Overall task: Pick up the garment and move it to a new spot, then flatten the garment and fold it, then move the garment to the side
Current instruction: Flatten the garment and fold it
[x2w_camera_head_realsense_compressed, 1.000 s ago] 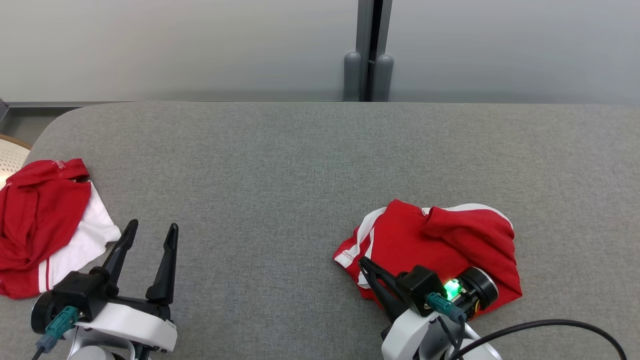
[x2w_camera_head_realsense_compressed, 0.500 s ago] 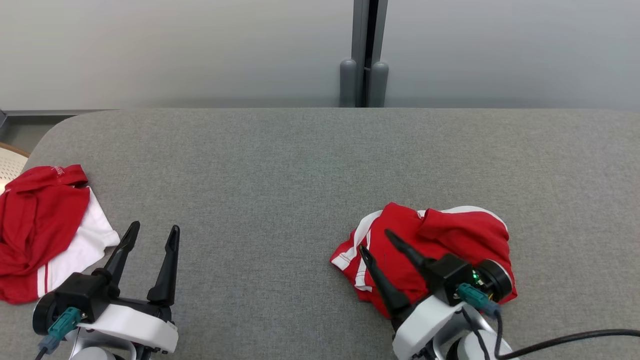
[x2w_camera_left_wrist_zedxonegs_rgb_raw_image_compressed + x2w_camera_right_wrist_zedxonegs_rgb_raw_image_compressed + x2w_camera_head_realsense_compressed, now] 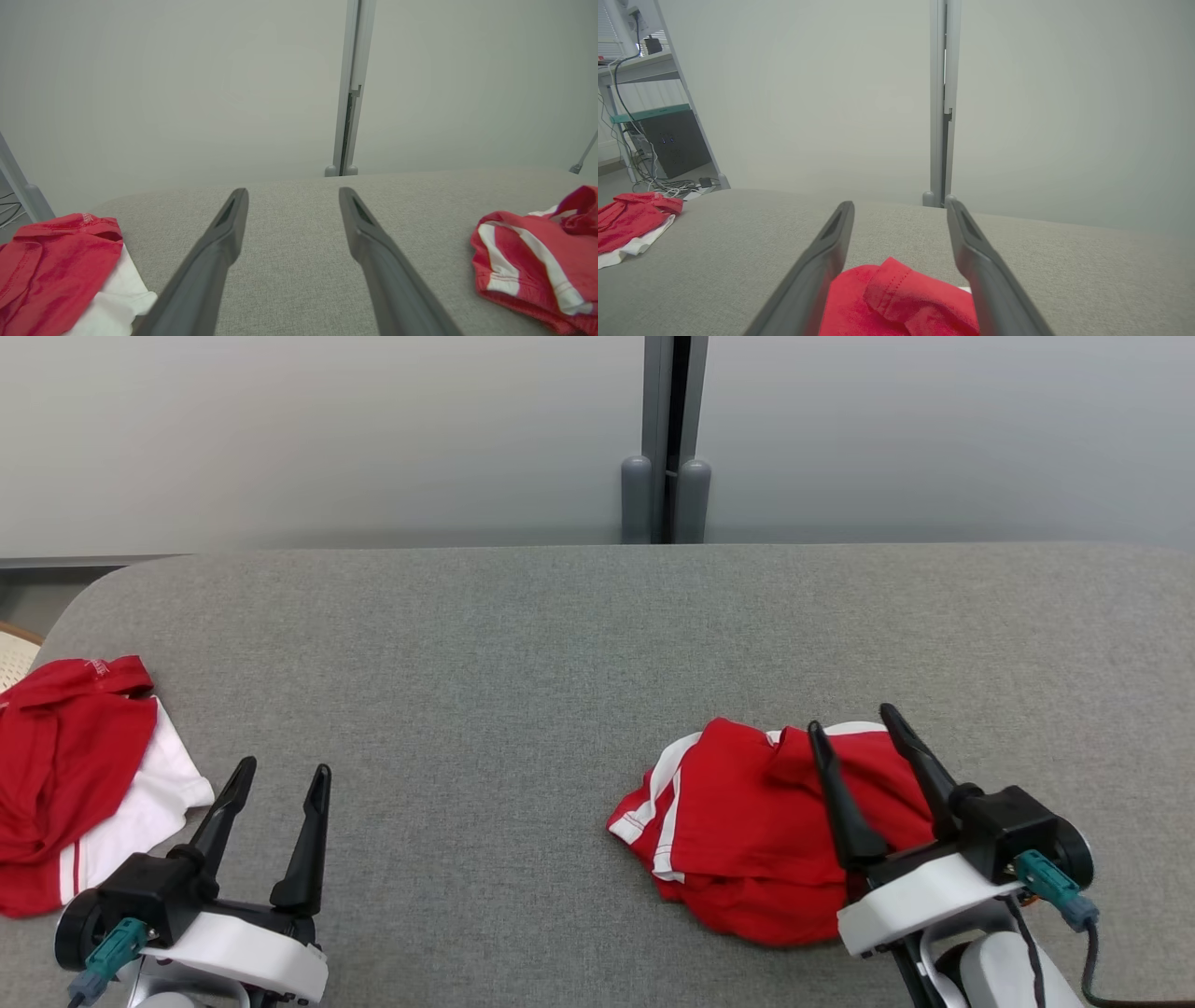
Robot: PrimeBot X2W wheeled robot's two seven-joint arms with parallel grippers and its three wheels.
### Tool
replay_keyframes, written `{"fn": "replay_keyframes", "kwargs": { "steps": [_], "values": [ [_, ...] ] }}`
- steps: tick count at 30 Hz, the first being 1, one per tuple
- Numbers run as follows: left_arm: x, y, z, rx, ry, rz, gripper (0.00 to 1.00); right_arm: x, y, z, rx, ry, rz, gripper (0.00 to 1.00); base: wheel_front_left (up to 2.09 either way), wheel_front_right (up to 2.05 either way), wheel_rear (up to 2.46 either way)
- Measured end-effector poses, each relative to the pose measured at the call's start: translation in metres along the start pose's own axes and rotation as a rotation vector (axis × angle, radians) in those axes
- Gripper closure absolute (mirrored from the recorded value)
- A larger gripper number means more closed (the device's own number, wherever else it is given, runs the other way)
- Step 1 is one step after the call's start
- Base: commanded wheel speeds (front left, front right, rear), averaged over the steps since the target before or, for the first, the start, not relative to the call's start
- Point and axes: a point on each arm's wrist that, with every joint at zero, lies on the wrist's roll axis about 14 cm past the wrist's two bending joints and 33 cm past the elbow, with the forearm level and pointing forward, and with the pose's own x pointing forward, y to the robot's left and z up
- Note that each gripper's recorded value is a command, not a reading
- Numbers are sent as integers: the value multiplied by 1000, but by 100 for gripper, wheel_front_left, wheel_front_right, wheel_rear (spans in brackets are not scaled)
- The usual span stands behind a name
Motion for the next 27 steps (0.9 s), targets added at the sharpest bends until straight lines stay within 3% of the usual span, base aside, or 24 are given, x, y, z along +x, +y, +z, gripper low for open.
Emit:
{"fn": "replay_keyframes", "kwargs": {
  "steps": [6,27],
  "values": [
    [-3,-2,1,12,-1,-12,0,-20,-32,3,-10,-1,-111,0,0,0,0],
    [-23,-5,-4,28,18,-10,0,-68,-45,-15,34,95,-203,0,0,0,0]
  ]
}}
